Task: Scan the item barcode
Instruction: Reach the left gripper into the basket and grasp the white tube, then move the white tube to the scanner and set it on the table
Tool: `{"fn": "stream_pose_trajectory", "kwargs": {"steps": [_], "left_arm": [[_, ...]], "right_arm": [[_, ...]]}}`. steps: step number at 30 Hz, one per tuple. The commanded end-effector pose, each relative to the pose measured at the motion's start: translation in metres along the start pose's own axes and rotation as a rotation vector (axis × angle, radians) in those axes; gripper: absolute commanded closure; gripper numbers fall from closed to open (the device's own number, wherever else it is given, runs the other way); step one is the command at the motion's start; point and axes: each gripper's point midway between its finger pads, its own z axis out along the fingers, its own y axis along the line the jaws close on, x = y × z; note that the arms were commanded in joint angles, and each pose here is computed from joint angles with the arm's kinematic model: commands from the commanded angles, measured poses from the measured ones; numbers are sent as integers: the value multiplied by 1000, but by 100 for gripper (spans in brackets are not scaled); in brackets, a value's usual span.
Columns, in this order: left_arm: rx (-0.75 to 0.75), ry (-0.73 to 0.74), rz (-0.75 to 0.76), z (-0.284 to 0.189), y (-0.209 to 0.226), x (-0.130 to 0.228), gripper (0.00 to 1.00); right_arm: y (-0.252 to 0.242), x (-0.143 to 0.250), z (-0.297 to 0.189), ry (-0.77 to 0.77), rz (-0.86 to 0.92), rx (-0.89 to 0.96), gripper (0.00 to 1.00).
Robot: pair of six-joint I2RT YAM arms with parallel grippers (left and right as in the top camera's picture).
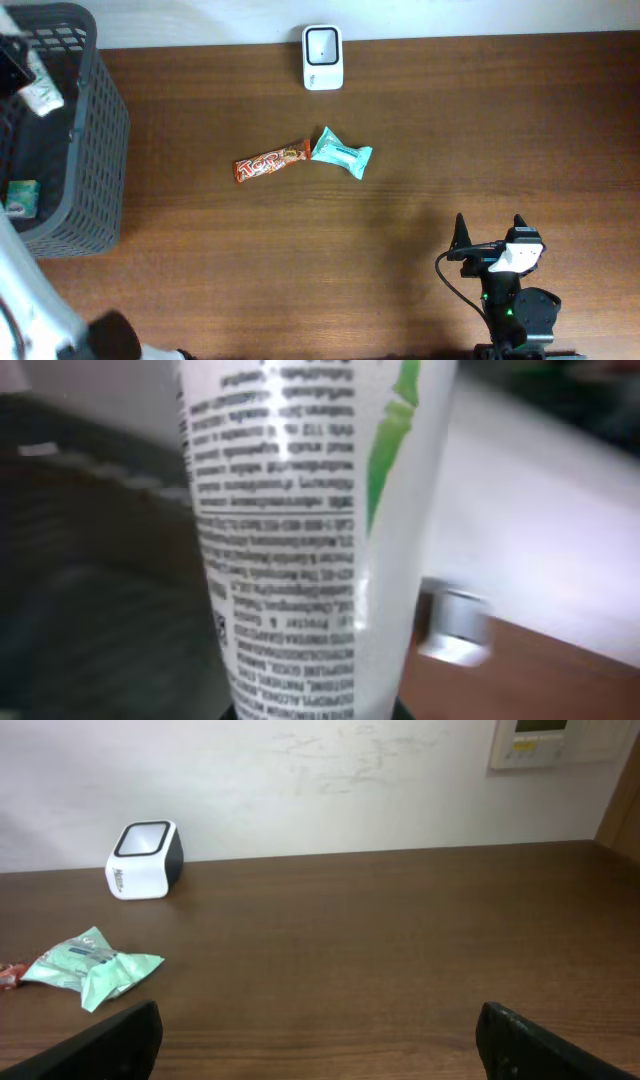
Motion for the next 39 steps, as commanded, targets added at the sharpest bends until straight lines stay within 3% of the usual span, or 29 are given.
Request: {"fn": "stream_pose_trajectory", "kwargs": {"steps": [1,3,7,8,9,12,18,20,23,25,27,29,31,33,35,37,39], "left_arm": [[415,90,32,-39,-129,27,100],[455,222,93,-24,-165,69,100],[366,539,231,37,-215,190,100],[316,636,255,56,-228,233,100],[167,695,211,81,-226,268,100],[-102,685,193,131,-211,312,100],[-161,773,229,215,-200,403,100],[-175,795,235,227,-194,420,100],[-152,859,225,228,-195,441,92],[-134,881,223,224,-200,447,83],[-105,901,215,221,-207,450,67],[31,942,219,213,-230,446,62],[68,922,210,204,-243,422,58],[118,856,231,192,-257,379,55],[150,729,225,167,-266,303,48],[128,609,203,149,-258,244,35],[64,432,169,122,-230,167,34]], "right_arm": [[-4,3,0,4,5,19,1],[-4,3,0,4,5,19,1],[-4,3,0,4,5,19,1],[-4,3,0,4,5,19,1],[-4,3,0,4,5,19,1],[-4,3,0,4,5,19,1],[-4,3,0,4,5,19,2],[-4,3,0,4,5,19,1],[-4,3,0,4,5,19,1],[-4,3,0,4,5,19,1],[-4,3,0,4,5,19,1],[-4,3,0,4,5,19,1],[-4,3,0,4,5,19,1],[-4,3,0,4,5,19,1],[-4,3,0,4,5,19,1],[-4,3,0,4,5,19,1],[-4,3,0,4,5,19,1]]}}
